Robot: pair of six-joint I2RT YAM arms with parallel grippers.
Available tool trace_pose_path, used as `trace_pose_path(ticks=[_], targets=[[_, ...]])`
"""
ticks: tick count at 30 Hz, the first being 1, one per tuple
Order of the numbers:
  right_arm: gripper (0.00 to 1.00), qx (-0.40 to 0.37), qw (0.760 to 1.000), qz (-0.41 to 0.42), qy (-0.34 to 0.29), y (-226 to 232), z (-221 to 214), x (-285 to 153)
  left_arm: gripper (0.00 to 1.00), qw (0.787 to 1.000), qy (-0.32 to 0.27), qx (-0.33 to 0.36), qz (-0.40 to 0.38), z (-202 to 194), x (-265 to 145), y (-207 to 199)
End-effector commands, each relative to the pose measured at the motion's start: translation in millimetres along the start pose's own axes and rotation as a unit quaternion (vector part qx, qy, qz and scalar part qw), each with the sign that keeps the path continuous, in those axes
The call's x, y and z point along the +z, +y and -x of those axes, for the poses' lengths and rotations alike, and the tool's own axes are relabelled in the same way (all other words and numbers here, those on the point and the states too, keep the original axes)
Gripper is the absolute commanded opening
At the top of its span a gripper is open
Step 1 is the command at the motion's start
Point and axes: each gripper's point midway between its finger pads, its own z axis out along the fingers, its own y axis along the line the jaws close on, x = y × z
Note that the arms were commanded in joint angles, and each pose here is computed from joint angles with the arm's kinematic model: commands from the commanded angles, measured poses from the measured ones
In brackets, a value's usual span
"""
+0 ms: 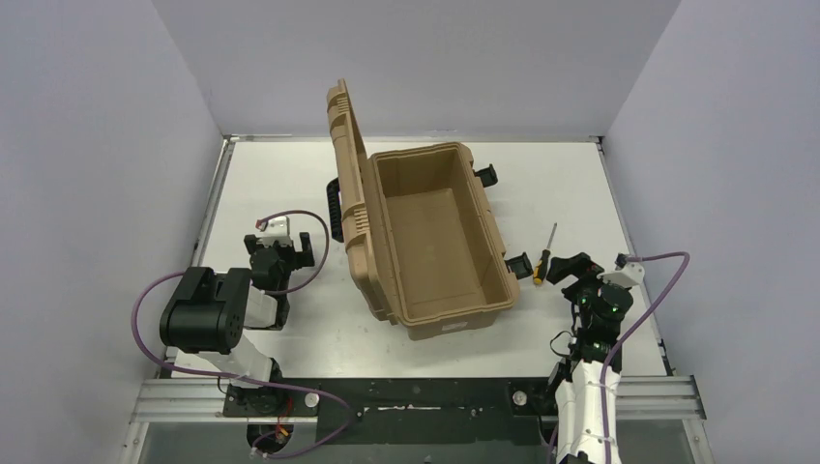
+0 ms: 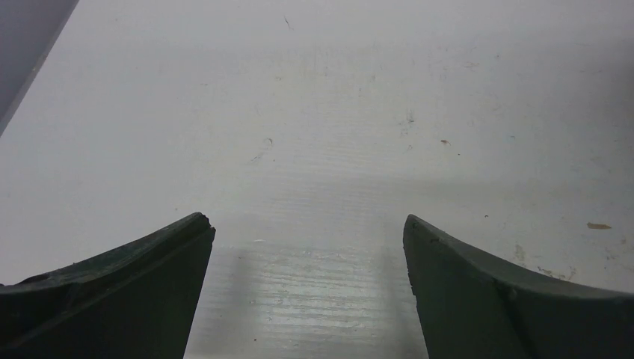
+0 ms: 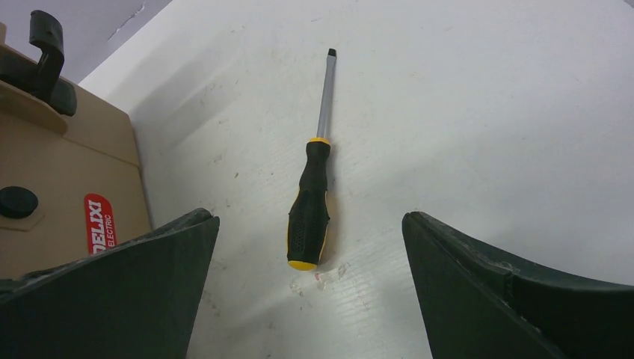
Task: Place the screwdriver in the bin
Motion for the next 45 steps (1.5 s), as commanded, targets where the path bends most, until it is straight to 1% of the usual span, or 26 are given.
trace_pose_path(ticks=[1, 5, 7, 9, 13, 17, 20, 24, 25, 31, 35, 37, 39, 41, 44, 45], targets=[[1.00, -0.031, 0.998, 0.025, -0.042, 13.7, 27.7, -0.1, 0.97, 0.999, -0.037, -0.009, 0.001, 22.6, 5.8, -1.5], [1.00, -0.069, 0.993, 0.082, -0.056, 47.1, 59.4, -9.1, 0.97, 0.999, -0.037, -0.009, 0.002, 22.2, 5.9, -1.4], [1.00, -0.088, 0.991, 0.090, -0.053, 59.1, 77.7, -12.4, 0.97, 0.999, -0.037, -0.009, 0.001, 22.5, 5.8, -1.4], [1.00, -0.102, 0.990, 0.090, -0.037, 67.2, 91.6, -12.3, 0.97, 0.999, -0.038, -0.009, 0.002, 22.9, 5.8, -1.3], [1.00, -0.110, 0.992, 0.052, 0.020, 62.5, 103.8, 2.5, 0.97, 0.999, -0.038, -0.009, 0.002, 22.7, 5.7, -1.3], [1.00, -0.137, 0.988, 0.000, 0.074, 52.4, 108.1, 19.3, 0.97, 0.999, -0.038, -0.009, 0.001, 23.0, 5.8, -1.4], [1.00, -0.173, 0.975, -0.060, 0.125, 40.0, 91.1, 34.5, 0.97, 0.999, -0.038, -0.009, 0.001, 23.2, 5.8, -1.5], [1.00, -0.199, 0.951, -0.090, 0.219, 26.5, 45.6, 57.5, 0.97, 0.999, -0.037, -0.009, 0.001, 22.7, 5.8, -1.5], [1.00, -0.204, 0.946, -0.092, 0.234, 25.5, 35.5, 62.6, 0.97, 0.999, -0.038, -0.009, 0.001, 23.0, 5.8, -1.4], [1.00, -0.211, 0.924, -0.120, 0.295, 6.0, -19.3, 84.1, 0.97, 0.999, -0.037, -0.009, 0.001, 22.5, 5.7, -1.4], [0.92, -0.212, 0.912, -0.131, 0.325, -4.1, -47.1, 90.7, 0.97, 0.999, -0.038, -0.009, 0.001, 23.0, 5.8, -1.4], [0.85, -0.215, 0.907, -0.142, 0.332, -10.5, -53.9, 92.5, 0.97, 0.999, -0.038, -0.009, 0.001, 22.8, 5.9, -1.4], [0.74, -0.217, 0.903, -0.147, 0.342, -15.0, -60.3, 92.5, 0.97, 0.999, -0.037, -0.009, 0.001, 22.9, 5.8, -1.4], [0.53, -0.219, 0.898, -0.151, 0.351, -19.4, -66.5, 91.0, 0.97, 0.999, -0.037, -0.009, 0.001, 22.7, 5.8, -1.4], [0.14, -0.217, 0.893, -0.143, 0.367, -19.8, -74.8, 89.0, 0.97, 0.999, -0.038, -0.009, 0.002, 22.8, 5.7, -1.3], [0.00, -0.217, 0.893, -0.143, 0.367, -18.7, -73.1, 88.7, 0.97, 0.999, -0.037, -0.009, 0.002, 22.4, 5.7, -1.4]])
